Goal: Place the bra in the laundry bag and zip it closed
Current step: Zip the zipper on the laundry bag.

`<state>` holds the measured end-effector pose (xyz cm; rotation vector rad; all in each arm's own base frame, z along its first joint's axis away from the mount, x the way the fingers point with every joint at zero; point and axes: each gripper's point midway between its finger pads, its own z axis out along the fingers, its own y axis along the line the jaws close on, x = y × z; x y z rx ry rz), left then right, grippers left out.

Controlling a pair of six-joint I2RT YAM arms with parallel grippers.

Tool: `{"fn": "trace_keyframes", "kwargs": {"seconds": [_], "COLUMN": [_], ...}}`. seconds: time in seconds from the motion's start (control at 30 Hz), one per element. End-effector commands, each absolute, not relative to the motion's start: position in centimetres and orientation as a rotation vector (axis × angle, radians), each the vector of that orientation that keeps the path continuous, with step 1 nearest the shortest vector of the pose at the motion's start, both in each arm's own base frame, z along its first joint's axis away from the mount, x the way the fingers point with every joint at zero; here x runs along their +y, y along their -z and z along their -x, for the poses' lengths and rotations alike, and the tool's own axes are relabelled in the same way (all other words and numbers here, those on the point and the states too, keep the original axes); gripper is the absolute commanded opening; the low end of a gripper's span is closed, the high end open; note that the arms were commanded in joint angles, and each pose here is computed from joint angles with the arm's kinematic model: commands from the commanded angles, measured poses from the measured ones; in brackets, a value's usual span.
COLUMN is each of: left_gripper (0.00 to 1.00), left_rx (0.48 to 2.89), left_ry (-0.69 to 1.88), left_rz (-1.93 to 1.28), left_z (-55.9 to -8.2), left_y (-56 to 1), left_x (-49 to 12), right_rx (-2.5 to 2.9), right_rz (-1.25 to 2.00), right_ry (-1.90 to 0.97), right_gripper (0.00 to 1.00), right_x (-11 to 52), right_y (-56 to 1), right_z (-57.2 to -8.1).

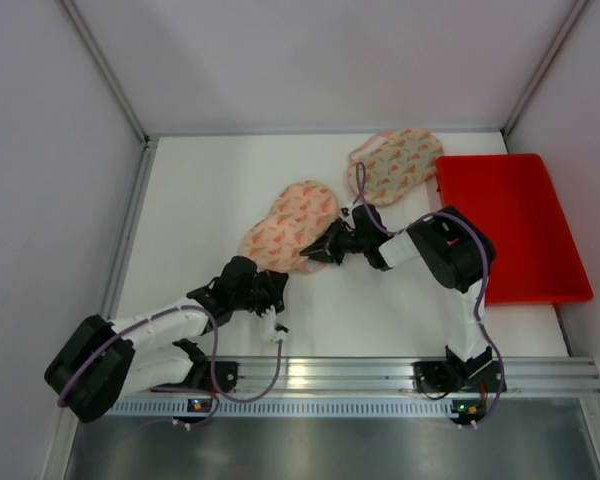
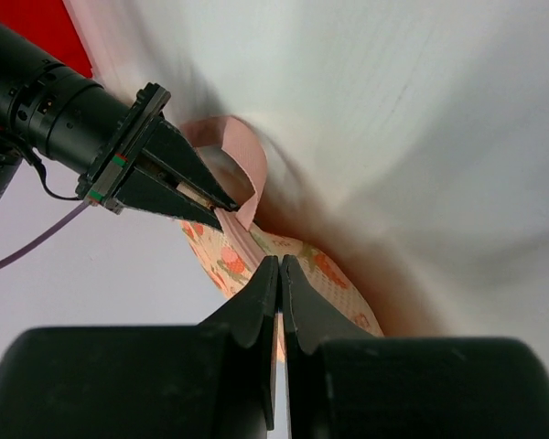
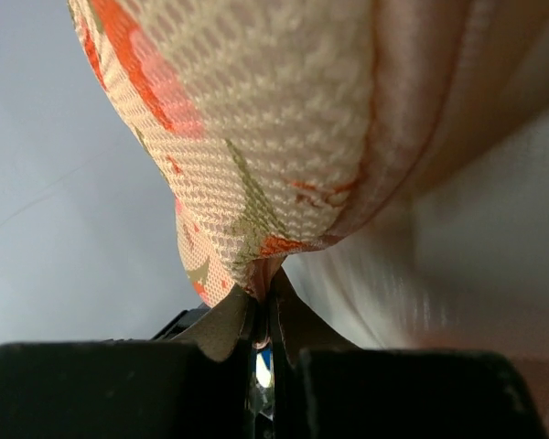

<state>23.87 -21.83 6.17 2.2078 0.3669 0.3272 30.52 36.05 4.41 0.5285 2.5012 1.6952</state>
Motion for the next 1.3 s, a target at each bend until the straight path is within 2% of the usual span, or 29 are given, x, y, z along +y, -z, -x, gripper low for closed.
{"fn": "trace_keyframes", "kwargs": {"seconds": [0.0, 0.2, 0.4, 0.5, 0.53, 0.63, 0.8, 1.07, 1.27], "left_gripper": [0.0, 0.0, 0.0, 0.0, 0.0, 0.0, 0.0, 0.0, 0.0], "left_rx": [0.344, 0.364, 0.474, 0.576, 0.591, 0.697, 0.821, 0.943, 0.933], "left_ry": [-0.159, -0.026, 0.045, 0.074, 0.047, 0.025, 0.069, 0.131, 0.134], "left_rz": [-2.336, -2.419, -2.42, -2.39, -2.361, -2.315, -2.241, -2.14, -2.14], "left_z": [-20.3, -16.6, -16.4, -17.9, -18.9, -21.1, -23.6, -26.1, -26.3], "left_y": [-4.6, -3.7, -4.1, -5.0, -5.5, -6.1, -7.7, -10.3, -10.6], "left_x": [-20.4, -18.2, -18.0, -19.0, -19.6, -20.5, -22.6, -25.3, -26.0], "right_rx": [2.439, 2.42, 2.379, 2.356, 2.381, 2.406, 2.453, 2.588, 2.533], "right_rz": [-0.435, -0.359, -0.192, -0.111, -0.108, -0.058, 0.008, -0.086, -0.085], "right_ry": [-1.674, -1.619, -1.623, -1.656, -1.65, -1.596, -1.56, -1.675, -1.769], "right_gripper": [0.0, 0.0, 0.0, 0.37, 0.56, 0.66, 0.68, 0.58, 0.59], "right_x": [36.3, 35.7, 36.6, 37.3, 37.1, 36.0, 34.3, 35.2, 38.1], "right_y": [-5.1, -5.2, -7.0, -9.1, -9.3, -10.5, -11.4, -8.3, -8.7], "right_z": [-32.4, -34.4, -37.0, -37.4, -37.1, -36.2, -33.9, -30.2, -30.8]}}
